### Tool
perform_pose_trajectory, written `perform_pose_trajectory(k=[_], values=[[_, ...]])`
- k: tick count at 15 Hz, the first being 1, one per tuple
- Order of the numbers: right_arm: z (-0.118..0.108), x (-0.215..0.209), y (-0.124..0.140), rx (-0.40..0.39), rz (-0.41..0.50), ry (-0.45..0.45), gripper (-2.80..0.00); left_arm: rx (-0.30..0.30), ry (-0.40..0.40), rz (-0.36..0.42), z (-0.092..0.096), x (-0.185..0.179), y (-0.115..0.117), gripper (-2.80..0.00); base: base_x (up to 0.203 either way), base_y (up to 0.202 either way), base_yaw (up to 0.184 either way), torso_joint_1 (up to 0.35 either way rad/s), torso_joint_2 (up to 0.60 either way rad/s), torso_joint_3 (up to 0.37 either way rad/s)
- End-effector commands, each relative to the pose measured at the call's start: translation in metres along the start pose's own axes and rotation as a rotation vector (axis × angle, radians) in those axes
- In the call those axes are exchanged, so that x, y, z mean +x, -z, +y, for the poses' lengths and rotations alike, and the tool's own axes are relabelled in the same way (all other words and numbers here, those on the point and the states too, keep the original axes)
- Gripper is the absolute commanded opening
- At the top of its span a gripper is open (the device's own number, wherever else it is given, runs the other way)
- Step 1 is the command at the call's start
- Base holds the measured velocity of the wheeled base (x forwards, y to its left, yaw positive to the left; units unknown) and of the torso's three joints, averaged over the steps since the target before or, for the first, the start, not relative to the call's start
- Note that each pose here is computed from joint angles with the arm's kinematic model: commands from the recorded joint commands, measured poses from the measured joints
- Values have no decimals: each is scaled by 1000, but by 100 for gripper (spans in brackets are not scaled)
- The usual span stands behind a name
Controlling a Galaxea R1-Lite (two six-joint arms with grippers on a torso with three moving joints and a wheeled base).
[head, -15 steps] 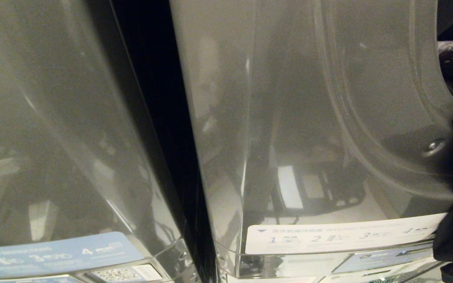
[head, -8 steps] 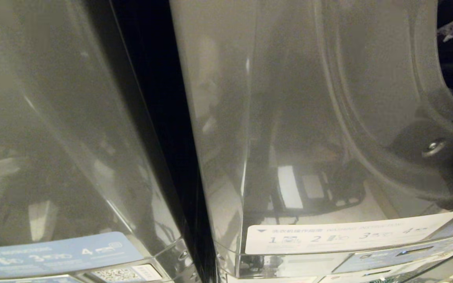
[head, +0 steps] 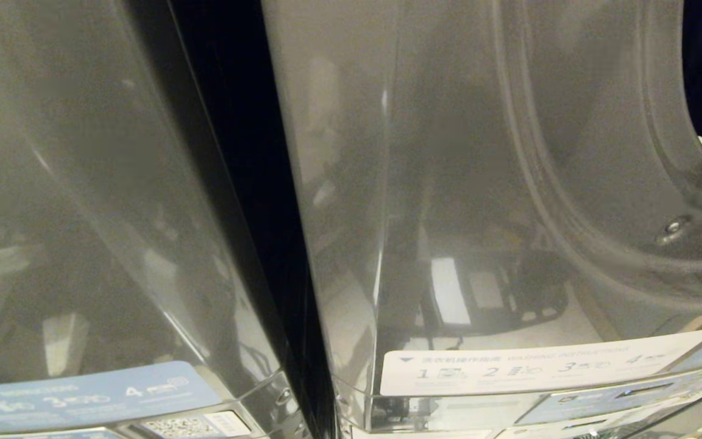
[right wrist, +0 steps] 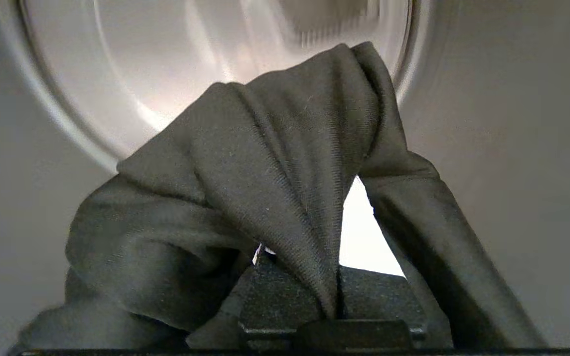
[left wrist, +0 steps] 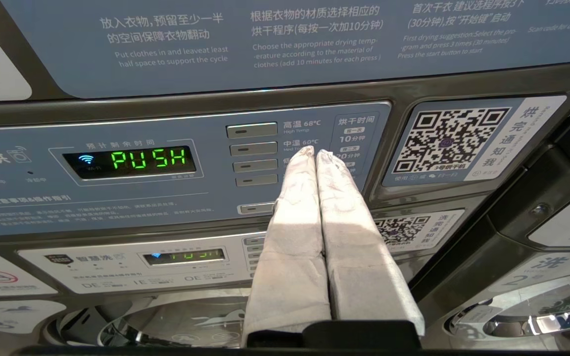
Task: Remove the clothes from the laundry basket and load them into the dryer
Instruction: Put the clothes in the dryer
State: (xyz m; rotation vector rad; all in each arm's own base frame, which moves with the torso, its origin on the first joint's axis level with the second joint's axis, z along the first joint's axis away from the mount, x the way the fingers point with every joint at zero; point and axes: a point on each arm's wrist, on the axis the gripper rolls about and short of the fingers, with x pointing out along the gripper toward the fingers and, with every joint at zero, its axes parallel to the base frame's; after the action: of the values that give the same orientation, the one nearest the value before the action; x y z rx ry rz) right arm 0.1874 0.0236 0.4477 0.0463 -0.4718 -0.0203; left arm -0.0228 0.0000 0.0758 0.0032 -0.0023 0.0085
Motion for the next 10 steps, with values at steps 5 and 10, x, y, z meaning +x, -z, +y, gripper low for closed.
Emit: perform_pose_trajectory(k=[5, 10], values=[[13, 80, 13, -47, -114, 13, -280, 0, -1, -1, 0, 0, 0, -280, 0, 0, 0, 0, 0, 0], [21, 129, 88, -93, -62, 26, -280, 0, -1, -1, 0, 0, 0, -280, 0, 0, 0, 0, 0, 0]])
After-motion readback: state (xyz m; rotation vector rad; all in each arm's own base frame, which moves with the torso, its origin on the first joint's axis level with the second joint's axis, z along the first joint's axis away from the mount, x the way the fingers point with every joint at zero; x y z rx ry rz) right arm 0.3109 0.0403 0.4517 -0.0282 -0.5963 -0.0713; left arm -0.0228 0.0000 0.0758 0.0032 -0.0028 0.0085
